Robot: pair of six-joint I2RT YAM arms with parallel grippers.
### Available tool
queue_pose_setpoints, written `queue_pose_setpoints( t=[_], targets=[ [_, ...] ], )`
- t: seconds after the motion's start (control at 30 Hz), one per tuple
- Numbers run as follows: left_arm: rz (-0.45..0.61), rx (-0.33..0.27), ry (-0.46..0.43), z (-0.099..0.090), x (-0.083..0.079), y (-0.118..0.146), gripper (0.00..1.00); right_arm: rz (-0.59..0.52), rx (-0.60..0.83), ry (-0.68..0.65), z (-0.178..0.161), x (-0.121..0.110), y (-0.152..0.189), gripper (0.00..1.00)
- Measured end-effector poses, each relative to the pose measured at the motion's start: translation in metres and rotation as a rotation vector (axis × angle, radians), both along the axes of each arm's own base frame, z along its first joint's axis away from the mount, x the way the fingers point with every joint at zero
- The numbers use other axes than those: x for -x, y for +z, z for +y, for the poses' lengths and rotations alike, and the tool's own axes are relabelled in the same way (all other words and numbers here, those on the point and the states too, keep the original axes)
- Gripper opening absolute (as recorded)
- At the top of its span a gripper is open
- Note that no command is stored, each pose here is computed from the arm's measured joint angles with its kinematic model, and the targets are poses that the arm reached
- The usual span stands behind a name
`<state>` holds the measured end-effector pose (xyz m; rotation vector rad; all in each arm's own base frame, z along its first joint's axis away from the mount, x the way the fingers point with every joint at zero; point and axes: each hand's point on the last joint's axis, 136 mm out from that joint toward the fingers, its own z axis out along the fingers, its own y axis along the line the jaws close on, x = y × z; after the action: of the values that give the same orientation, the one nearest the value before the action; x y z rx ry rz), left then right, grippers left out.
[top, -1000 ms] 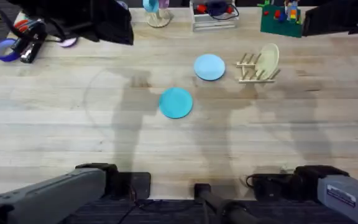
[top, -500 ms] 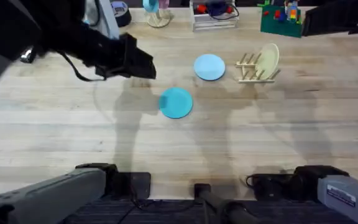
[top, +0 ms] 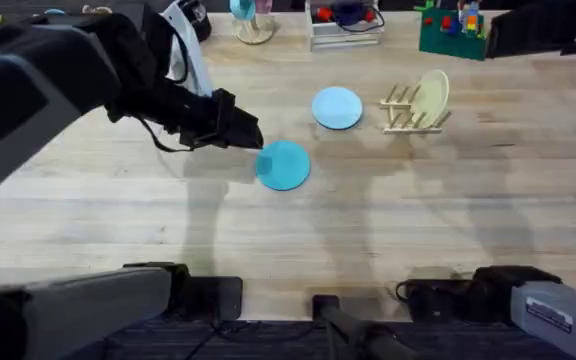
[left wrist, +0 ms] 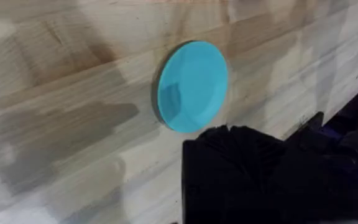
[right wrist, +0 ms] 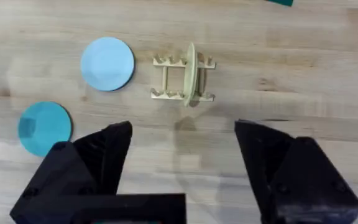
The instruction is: Pick up the plates from the table one by one and place each into a slot on the dish rack.
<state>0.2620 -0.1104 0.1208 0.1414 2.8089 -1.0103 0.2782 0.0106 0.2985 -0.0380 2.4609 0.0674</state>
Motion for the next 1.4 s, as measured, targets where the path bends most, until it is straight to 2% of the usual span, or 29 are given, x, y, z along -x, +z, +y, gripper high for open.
queue_pose_setpoints(
  t=[0.43,0.7,1.07,1.4],
  targets=[
    [0.09,0.001,-0.021,0.0,-0.014,-0.045,0.043,0.0,0.0,0.0,0.0,0.0,0.0,0.994],
    [0.203,-0.004,-0.021,0.0,-0.013,-0.084,0.043,0.0,0.0,0.0,0.0,0.0,0.0,0.995],
    [0.278,0.14,-0.018,-0.017,-0.013,-0.092,0.043,0.0,0.0,0.0,0.0,0.0,0.0,0.993],
    [0.28,0.151,-0.017,-0.018,-0.014,-0.092,0.043,0.013,-0.065,0.051,0.014,0.003,-0.001,0.993]
  ],
)
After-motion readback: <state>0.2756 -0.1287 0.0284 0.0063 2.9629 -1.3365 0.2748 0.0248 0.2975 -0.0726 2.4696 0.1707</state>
